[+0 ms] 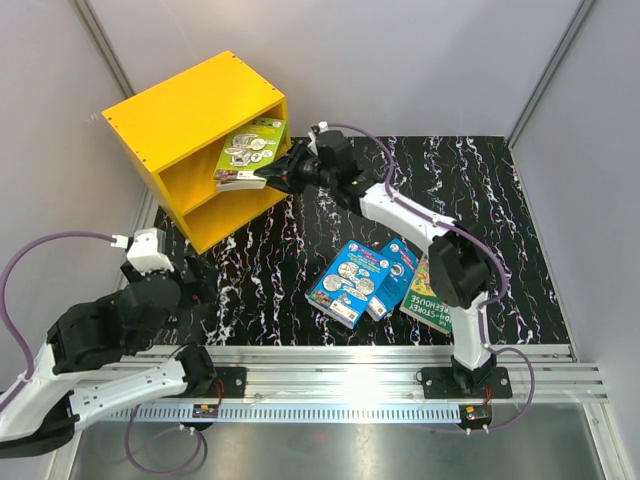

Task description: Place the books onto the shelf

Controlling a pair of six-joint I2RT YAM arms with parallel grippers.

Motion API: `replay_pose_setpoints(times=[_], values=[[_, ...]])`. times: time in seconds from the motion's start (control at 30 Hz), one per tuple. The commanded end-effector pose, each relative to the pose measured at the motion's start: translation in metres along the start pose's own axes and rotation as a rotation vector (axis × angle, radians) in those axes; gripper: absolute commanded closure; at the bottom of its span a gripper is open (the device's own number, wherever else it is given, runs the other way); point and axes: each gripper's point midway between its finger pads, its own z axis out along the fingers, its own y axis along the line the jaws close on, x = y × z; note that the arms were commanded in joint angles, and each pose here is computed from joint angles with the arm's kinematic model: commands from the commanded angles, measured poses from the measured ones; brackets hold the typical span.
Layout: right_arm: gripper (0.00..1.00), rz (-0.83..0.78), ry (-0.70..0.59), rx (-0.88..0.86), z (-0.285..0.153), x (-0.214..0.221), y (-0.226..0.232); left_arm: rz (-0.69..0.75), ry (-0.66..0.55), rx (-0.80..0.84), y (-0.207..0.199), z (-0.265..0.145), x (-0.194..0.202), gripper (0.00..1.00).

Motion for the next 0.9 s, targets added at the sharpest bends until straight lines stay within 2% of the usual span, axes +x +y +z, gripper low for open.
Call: replay_pose_setpoints(times=[0.0, 0.07, 0.1, 0.17, 0.2, 0.3, 0.37, 0.4, 0.47, 0.57, 0.77, 0.87], values=[[1.0, 0.013, -0.173, -0.157, 0.016, -0.017, 0.06, -0.009, -0.045, -0.008, 0.015, -0.011, -0.014, 0.01], [1.0, 0.061, -0.216, -0.155, 0.025, -0.012, 0.061, -0.015, -0.051, -0.002, 0.018, -0.014, -0.016, 0.01], [1.0, 0.088, -0.291, -0.137, 0.03, -0.022, 0.054, -0.021, -0.056, 0.005, 0.02, -0.016, -0.016, 0.01], [1.0, 0.146, -0.346, -0.137, 0.037, -0.017, 0.052, -0.026, -0.059, 0.011, 0.022, -0.019, -0.018, 0.01], [1.0, 0.167, -0.434, -0.121, 0.037, -0.028, 0.047, -0.028, -0.057, 0.015, 0.023, -0.02, -0.018, 0.01], [1.0, 0.22, -0.564, -0.089, 0.041, -0.036, 0.036, -0.031, -0.053, 0.018, 0.024, -0.022, -0.018, 0.01], [1.0, 0.246, -0.609, -0.093, 0.043, -0.043, 0.041, -0.028, -0.047, 0.016, 0.026, -0.022, -0.016, 0.01], [1.0, 0.253, -0.644, -0.052, 0.047, -0.047, 0.028, -0.028, -0.046, 0.017, 0.026, -0.022, -0.015, 0.01], [1.0, 0.275, -0.69, -0.058, 0.046, -0.058, 0.037, -0.025, -0.043, 0.017, 0.028, -0.023, -0.013, 0.01], [1.0, 0.258, -0.718, -0.029, 0.05, -0.068, 0.035, -0.023, -0.049, 0.009, 0.033, -0.025, -0.014, 0.01], [1.0, 0.256, -0.689, 0.02, 0.062, -0.087, 0.012, -0.016, -0.067, -0.009, 0.044, -0.026, -0.014, 0.01], [0.86, 0.211, -0.674, 0.031, 0.068, -0.092, 0.008, -0.007, -0.068, -0.013, 0.045, -0.024, -0.011, 0.01]])
